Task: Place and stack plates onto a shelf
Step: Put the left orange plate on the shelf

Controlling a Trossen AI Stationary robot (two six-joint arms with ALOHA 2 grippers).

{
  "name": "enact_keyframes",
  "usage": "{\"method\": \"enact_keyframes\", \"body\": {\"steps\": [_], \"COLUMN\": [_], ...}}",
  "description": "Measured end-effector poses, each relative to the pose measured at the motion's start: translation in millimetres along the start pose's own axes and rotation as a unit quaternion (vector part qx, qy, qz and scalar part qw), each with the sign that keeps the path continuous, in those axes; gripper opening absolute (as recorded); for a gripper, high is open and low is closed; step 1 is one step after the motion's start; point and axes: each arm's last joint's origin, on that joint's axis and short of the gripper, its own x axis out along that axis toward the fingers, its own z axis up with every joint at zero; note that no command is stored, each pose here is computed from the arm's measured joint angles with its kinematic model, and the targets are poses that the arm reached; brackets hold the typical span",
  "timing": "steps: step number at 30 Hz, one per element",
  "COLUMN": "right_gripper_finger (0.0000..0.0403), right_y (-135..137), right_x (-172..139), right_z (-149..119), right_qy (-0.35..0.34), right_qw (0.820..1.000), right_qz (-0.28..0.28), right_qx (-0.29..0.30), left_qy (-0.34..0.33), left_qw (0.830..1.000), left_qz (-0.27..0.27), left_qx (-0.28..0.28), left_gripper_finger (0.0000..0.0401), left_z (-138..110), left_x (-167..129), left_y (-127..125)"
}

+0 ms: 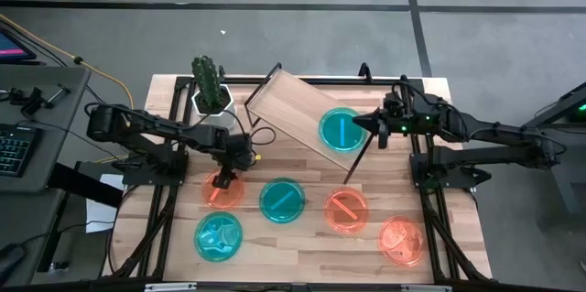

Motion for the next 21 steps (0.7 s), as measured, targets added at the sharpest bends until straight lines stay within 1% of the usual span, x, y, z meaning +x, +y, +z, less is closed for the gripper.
{"method": "enact_keyframes", "body": {"steps": [2,4,6,10,11,14,17,20,21], "right_gripper_finger": [0.0000,0.0000,0.0000,0.0000,0.0000,0.0000,0.0000,0.0000,0.0000], "right_y": [0,-1,-1,-1,-1,-1,-1,-1,-1], "right_x": [0,0,0,0,0,0,0,0,0], "right_z": [-1,-2,-2,-2,-2,-2,-2,-2,-2], "right_qy": [0.004,0.008,0.009,0.011,0.011,0.011,0.011,0.011,0.011], "right_qw": [1.000,1.000,1.000,1.000,1.000,1.000,1.000,1.000,1.000], "right_qz": [-0.002,-0.004,-0.005,-0.006,-0.006,-0.006,-0.006,-0.006,-0.006], "right_qx": [-0.001,-0.001,-0.001,-0.001,-0.001,-0.001,-0.001,-0.001,-0.001], "left_qy": [0.004,0.005,0.004,0.000,-0.001,0.001,0.009,-0.028,-0.029], "left_qw": [1.000,1.000,1.000,0.999,0.999,0.998,0.996,0.996,0.996], "left_qz": [0.001,0.004,0.006,-0.004,-0.009,-0.012,-0.010,-0.010,-0.011], "left_qx": [0.002,-0.001,-0.011,-0.041,-0.049,-0.068,-0.083,-0.085,-0.086], "left_gripper_finger": [0.0178,0.0155,0.0117,0.0023,0.0013,0.0011,0.0002,0.0001,0.0001], "left_z": [0,0,0,-1,-1,0,2,14,14], "left_x": [1,1,1,1,0,-3,-13,-35,-43], "left_y": [-1,-1,-1,0,1,4,10,18,20]}}
